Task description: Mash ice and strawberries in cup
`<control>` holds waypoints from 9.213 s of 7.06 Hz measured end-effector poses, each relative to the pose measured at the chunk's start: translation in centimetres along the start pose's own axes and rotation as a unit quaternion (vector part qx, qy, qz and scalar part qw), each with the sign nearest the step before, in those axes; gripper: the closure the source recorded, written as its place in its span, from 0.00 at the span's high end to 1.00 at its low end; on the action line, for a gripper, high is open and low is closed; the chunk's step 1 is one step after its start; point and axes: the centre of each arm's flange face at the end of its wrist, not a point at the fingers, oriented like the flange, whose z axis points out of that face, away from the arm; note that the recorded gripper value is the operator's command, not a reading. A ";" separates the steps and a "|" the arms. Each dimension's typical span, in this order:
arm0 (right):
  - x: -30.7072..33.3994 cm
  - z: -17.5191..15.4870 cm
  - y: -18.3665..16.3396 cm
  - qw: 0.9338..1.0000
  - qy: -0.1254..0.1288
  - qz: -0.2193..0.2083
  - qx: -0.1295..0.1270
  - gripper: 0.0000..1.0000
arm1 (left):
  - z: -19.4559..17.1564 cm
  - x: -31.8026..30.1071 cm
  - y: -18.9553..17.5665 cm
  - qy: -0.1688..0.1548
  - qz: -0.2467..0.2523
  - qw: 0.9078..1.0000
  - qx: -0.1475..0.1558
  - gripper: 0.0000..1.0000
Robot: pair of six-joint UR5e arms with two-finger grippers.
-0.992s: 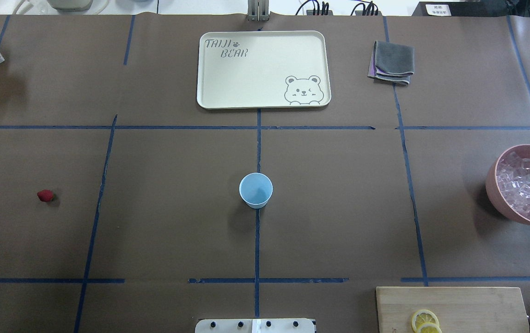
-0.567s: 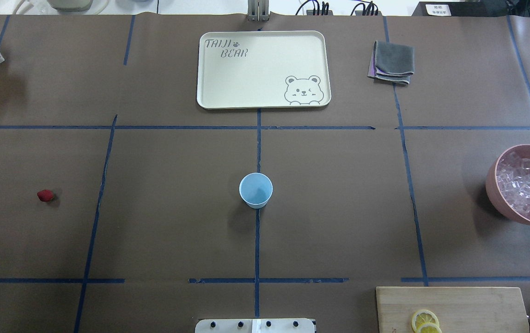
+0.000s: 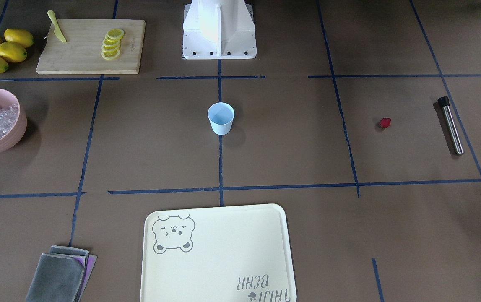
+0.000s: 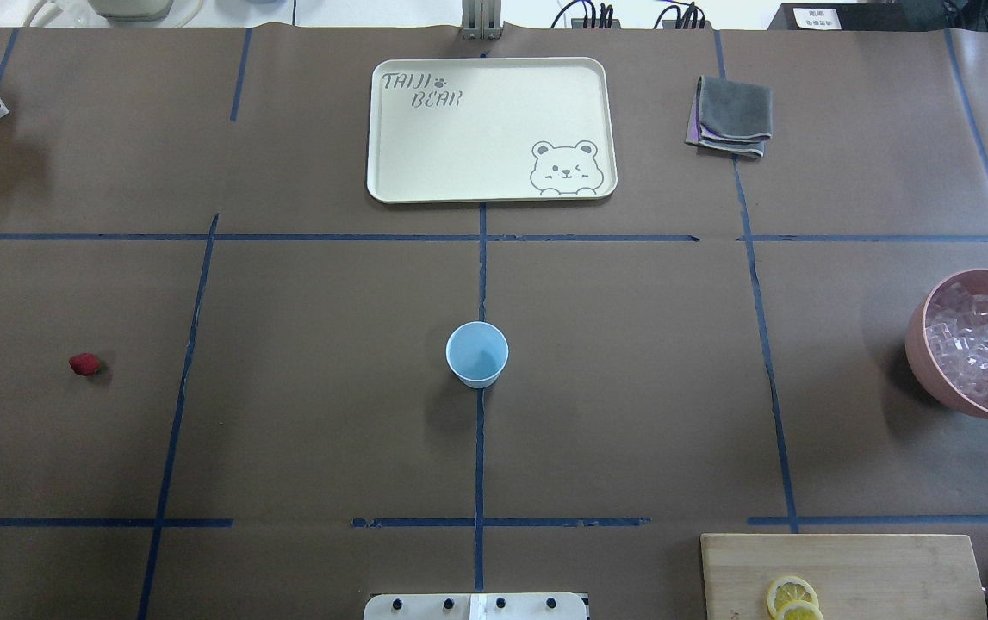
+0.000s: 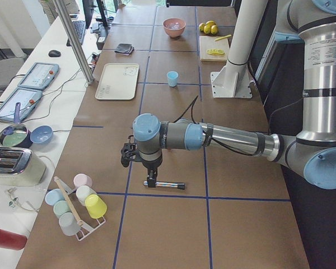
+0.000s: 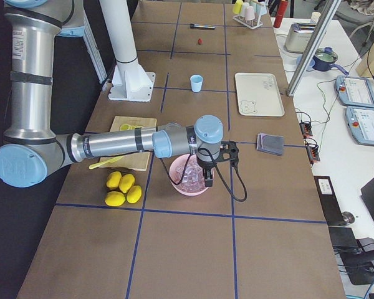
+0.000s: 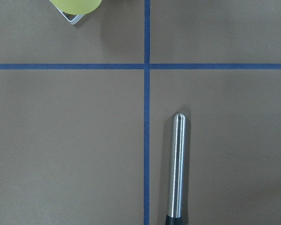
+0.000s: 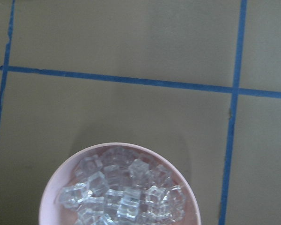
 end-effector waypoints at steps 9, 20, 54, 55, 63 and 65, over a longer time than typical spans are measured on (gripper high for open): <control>-5.5 9.0 2.3 0.995 0.066 0.069 -0.020 0.96 | -0.2 0.3 0.0 0.001 0.003 1.000 0.003 1.00; -4.8 13.3 1.4 0.992 0.075 0.089 -0.051 0.11 | -0.7 0.7 0.1 0.002 0.007 1.000 0.008 1.00; -28.1 4.6 -1.2 0.983 -0.014 0.178 0.043 0.99 | 2.8 18.5 0.9 0.051 0.019 0.999 -0.004 1.00; -22.6 5.1 0.3 0.988 0.020 0.148 0.034 0.99 | 2.8 18.5 0.9 0.051 0.019 0.999 -0.004 1.00; -7.4 9.2 1.9 0.951 0.070 0.301 -0.021 0.98 | 2.3 18.5 1.3 0.052 0.019 0.998 -0.001 1.00; -6.2 10.3 2.2 0.948 0.070 0.311 -0.020 0.98 | 2.2 18.6 1.3 0.052 0.020 0.998 0.000 1.00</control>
